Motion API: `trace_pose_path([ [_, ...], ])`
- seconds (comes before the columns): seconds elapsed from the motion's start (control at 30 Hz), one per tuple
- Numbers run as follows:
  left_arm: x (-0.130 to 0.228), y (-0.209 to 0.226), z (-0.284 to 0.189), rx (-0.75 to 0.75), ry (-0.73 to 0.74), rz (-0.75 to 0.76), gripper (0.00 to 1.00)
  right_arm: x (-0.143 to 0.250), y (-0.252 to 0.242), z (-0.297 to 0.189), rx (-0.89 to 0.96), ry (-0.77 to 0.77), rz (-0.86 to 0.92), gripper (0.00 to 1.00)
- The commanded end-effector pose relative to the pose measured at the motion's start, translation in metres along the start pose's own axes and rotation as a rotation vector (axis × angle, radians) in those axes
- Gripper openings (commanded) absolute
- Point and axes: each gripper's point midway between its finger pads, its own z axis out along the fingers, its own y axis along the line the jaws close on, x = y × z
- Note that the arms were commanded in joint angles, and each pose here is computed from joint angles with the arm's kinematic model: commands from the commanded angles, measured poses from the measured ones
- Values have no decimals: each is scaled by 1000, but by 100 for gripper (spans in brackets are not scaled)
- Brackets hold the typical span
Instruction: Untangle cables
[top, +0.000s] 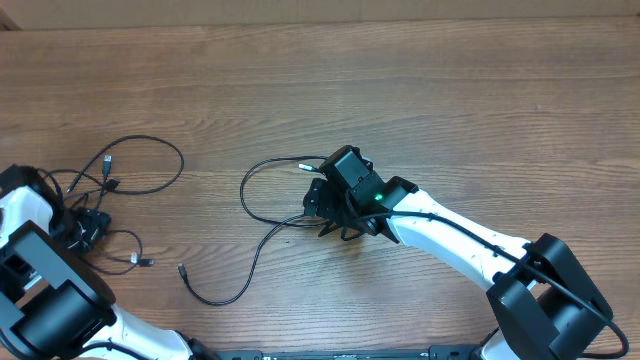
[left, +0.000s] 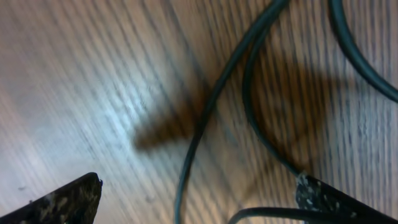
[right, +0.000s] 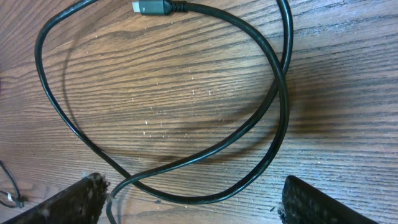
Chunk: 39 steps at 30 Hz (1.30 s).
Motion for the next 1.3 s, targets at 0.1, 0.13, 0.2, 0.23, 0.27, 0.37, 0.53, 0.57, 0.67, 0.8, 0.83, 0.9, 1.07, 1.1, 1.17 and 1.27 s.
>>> trace_pose_path([
  [0.1, 16, -8, 25, 61, 8, -16, 93, 2, -1, 1, 4, 2, -9, 90],
  [0.13, 17, -9, 27, 69, 9, -16, 87, 2, -1, 1, 4, 2, -9, 90],
  [0.2, 20, -13, 30, 94, 13, -10, 64, 2, -2, 1, 6, -1, -8, 90],
  [0.23, 20, -15, 32, 108, 12, -2, 54, 1, -2, 1, 9, -5, -8, 90],
  [0.27, 20, -17, 33, 120, 7, 2, 46, 0, -3, 1, 12, -10, -8, 90],
  [0.37, 19, -24, 34, 159, -2, 20, 17, 0, -3, 1, 14, -13, -8, 90],
  [0.53, 17, -30, 34, 187, -10, 17, 12, 0, -3, 1, 14, -13, -8, 90],
  [0.57, 16, -30, 34, 189, -12, 16, 16, 0, -3, 1, 14, -13, -8, 90],
  [0.67, 15, -39, 31, 238, -8, 17, 17, 0, -3, 1, 15, -13, -8, 90],
  [0.8, 9, -46, 23, 270, -6, 15, 21, 0, -3, 1, 14, -13, -8, 91],
  [0.83, 7, -47, 20, 274, -7, 15, 22, 0, -3, 1, 14, -13, -8, 91],
  [0.9, 3, -49, 13, 281, -4, 15, 24, 0, -3, 1, 15, -13, -8, 91],
  [1.07, -4, -57, -11, 319, 35, 19, 28, -1, -2, 1, 11, -16, -9, 91],
  [1.1, -4, -57, -13, 318, 36, 19, 31, -1, -2, 1, 9, -17, -9, 91],
  [1.17, -5, -56, -13, 308, 31, 19, 43, -1, -2, 1, 9, -17, -9, 91],
  [1.27, -7, -49, -9, 266, 13, 17, 53, -1, -2, 1, 8, -17, -9, 91],
])
